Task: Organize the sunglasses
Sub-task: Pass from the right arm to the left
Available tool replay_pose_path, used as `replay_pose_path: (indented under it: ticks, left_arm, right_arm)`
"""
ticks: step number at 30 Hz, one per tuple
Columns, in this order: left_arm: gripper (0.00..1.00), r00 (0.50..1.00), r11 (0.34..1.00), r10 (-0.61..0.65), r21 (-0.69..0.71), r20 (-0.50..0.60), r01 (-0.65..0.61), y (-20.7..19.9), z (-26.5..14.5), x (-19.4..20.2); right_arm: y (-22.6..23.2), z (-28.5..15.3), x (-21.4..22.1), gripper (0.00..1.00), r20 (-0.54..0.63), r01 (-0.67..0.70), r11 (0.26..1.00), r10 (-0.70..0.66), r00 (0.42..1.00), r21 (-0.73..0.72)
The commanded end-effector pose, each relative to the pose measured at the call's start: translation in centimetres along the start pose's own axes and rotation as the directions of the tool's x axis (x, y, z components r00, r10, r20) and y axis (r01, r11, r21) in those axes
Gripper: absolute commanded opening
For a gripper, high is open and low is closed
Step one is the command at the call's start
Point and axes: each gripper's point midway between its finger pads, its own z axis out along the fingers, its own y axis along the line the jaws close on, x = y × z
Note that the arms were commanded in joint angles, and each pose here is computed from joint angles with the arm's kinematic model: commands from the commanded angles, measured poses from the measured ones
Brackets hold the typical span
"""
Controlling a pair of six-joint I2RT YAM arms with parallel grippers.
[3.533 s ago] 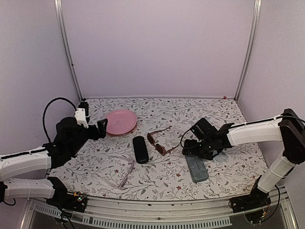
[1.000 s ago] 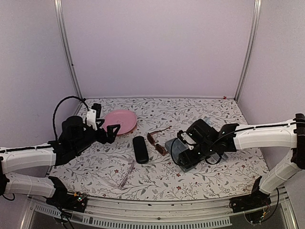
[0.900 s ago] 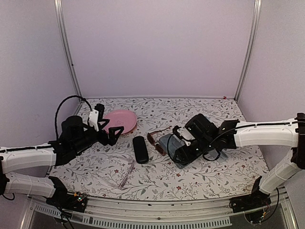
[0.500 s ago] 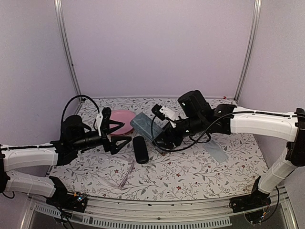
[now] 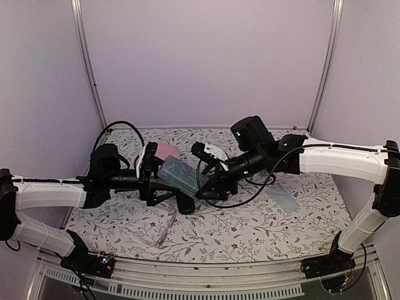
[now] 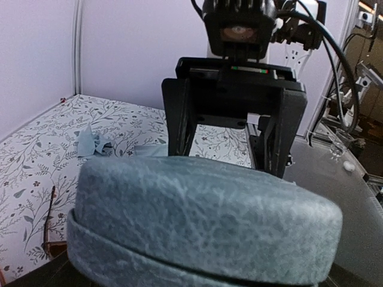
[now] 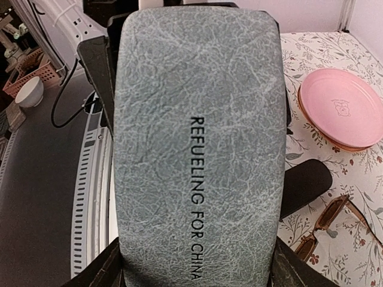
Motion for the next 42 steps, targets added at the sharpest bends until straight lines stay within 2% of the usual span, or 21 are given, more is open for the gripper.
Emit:
replay_pose_path:
  ticks: [1,7,9,15,19,28,30,31,32,34,35,39,42]
  left_arm:
    - [0.99,0.999,0.992,0.034,0.123,0.032,-0.038,-2.0,0.4,-1.6]
    - [0.98,0.998,0.990,0.042,0.136,0.038,-0.046,-2.4,0.3,-1.7]
    - [0.94,0.998,0.988,0.047,0.142,0.040,-0.052,-2.4,0.3,-1.7]
    - [0.79,0.999,0.986,0.033,0.163,0.025,-0.037,-2.4,0.7,-1.4]
    - [0.77,1.000,0.985,0.024,0.172,0.016,-0.026,-2.3,0.9,-1.1]
    - [0.53,0.999,0.984,0.026,0.176,0.018,-0.029,-2.4,0.9,-1.2]
    - [0.44,0.999,0.984,0.028,0.176,0.019,-0.030,-2.4,0.9,-1.4]
    - [0.36,0.999,0.984,0.029,0.176,0.021,-0.032,-2.4,0.9,-1.5]
    - [0.27,0.999,0.984,0.029,0.176,0.020,-0.032,-2.3,1.0,-1.5]
    - [0.01,1.000,0.985,0.023,0.168,0.014,-0.025,-2.1,1.1,-1.6]
    - [0.00,1.000,0.988,0.005,0.156,-0.002,-0.005,-1.8,1.2,-1.4]
    - [0.00,1.000,0.991,-0.005,0.135,-0.016,0.007,-1.4,1.4,-1.2]
    - [0.00,1.000,0.992,-0.001,0.125,-0.014,0.003,-1.2,1.4,-1.2]
  right_arm:
    - [1.2,0.0,-1.9,0.53,0.059,0.093,0.993,-0.089,0.994,-0.070]
    - [1.1,0.1,-1.6,0.53,0.057,0.093,0.990,-0.088,0.995,-0.103]
    - [1.0,0.1,-1.5,0.53,0.056,0.085,0.990,-0.079,0.995,-0.116]
    - [0.9,-0.1,-1.3,0.53,0.063,0.067,0.987,-0.058,0.996,-0.148]
    - [0.7,-0.1,-1.1,0.53,0.060,0.058,0.987,-0.049,0.997,-0.151]
    - [0.6,0.2,-0.7,0.54,0.048,0.033,0.987,-0.026,0.999,-0.160]
    - [0.4,0.3,-0.6,0.57,0.045,0.022,0.987,-0.015,0.999,-0.158]
    - [0.3,0.3,-0.7,0.59,0.044,0.015,0.988,-0.008,0.999,-0.155]
    - [0.2,0.3,-0.7,0.62,0.043,0.010,0.988,-0.004,0.999,-0.151]
    - [-0.1,0.5,-0.8,0.68,0.037,-0.007,0.991,0.012,0.999,-0.136]
    - [-0.2,0.5,-0.8,0.71,0.037,-0.016,0.991,0.021,0.999,-0.131]
    - [-0.5,0.7,-0.8,0.91,0.033,-0.040,0.992,0.044,0.998,-0.118]
    - [-0.7,0.8,-0.9,0.94,0.035,-0.045,0.993,0.049,0.998,-0.111]
